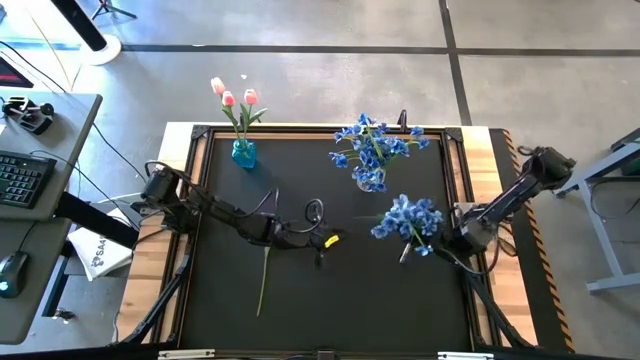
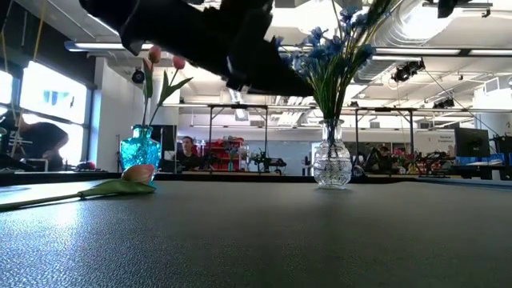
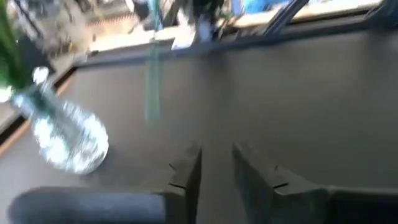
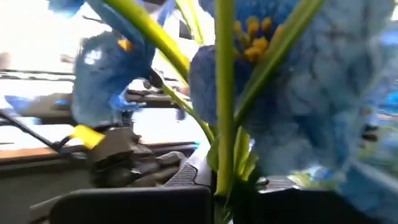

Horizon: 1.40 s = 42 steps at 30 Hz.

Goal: Sort flowers into vase by color
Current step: Put the blue flowers into the transparent vase

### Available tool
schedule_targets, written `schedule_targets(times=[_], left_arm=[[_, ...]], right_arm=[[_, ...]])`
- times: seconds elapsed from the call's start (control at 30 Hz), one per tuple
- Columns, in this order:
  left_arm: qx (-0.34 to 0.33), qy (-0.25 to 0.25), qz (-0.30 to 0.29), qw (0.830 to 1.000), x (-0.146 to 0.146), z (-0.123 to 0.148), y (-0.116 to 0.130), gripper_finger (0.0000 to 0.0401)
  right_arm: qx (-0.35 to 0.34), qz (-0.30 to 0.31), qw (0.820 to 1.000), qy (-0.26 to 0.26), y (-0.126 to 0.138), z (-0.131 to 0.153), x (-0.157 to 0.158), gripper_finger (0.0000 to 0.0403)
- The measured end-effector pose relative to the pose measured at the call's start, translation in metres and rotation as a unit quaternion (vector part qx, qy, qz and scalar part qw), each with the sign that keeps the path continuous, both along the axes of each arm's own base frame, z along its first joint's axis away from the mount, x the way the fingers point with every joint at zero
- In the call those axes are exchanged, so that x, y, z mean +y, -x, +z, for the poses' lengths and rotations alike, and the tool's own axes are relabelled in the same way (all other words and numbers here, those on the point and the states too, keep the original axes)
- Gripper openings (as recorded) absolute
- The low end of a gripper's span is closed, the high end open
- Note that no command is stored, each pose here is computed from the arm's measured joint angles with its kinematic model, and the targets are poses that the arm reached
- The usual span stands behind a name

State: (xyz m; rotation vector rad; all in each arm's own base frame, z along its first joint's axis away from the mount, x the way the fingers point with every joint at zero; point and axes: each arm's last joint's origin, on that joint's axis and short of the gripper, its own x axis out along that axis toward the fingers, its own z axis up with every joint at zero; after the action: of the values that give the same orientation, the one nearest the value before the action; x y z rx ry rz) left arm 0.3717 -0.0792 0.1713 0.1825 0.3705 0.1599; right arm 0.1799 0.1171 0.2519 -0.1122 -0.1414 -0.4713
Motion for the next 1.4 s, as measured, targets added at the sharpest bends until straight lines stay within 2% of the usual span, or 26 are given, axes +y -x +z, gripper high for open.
schedule_targets(times=[0.2, 0.43, 0.7, 0.83, 0.93, 1.07, 1.17, 1.4], left_arm=[[0.045, 0.033, 0.038, 0.998, 0.014, -0.006, 0.003, 0.0119], [0.04, 0.029, 0.05, 0.998, 0.017, -0.005, 0.003, 0.0124], [0.06, 0.002, 0.128, 0.99, 0.026, -0.01, 0.007, 0.0124], [0.069, 0.017, 0.157, 0.985, 0.042, -0.013, 0.006, 0.0124], [0.08, 0.003, 0.172, 0.982, 0.058, -0.013, 0.006, 0.0124], [0.09, -0.003, 0.164, 0.982, 0.092, -0.013, 0.003, 0.0118], [0.083, -0.001, 0.138, 0.987, 0.118, -0.015, 0.0, 0.0107], [0.008, -0.021, 0.085, 0.996, 0.157, -0.021, -0.011, 0.0078]], right_arm=[[0.05, -0.109, 0.993, 0.013, 0.018, 0.017, -0.017, 0.0006], [0.056, -0.16, 0.985, 0.039, 0.023, 0.033, -0.042, 0.0003], [0.048, -0.191, 0.979, 0.061, 0.014, 0.035, -0.065, 0.0003], [0.04, -0.195, 0.978, 0.061, 0.012, 0.035, -0.071, 0.0003], [0.031, -0.194, 0.979, 0.05, 0.01, 0.034, -0.074, 0.0003], [0.051, -0.197, 0.978, 0.044, 0.003, 0.031, -0.077, 0.0003], [0.07, -0.177, 0.981, 0.04, -0.006, 0.037, -0.081, 0.0003], [0.147, -0.146, 0.978, -0.027, -0.019, 0.056, -0.105, 0.0002]])
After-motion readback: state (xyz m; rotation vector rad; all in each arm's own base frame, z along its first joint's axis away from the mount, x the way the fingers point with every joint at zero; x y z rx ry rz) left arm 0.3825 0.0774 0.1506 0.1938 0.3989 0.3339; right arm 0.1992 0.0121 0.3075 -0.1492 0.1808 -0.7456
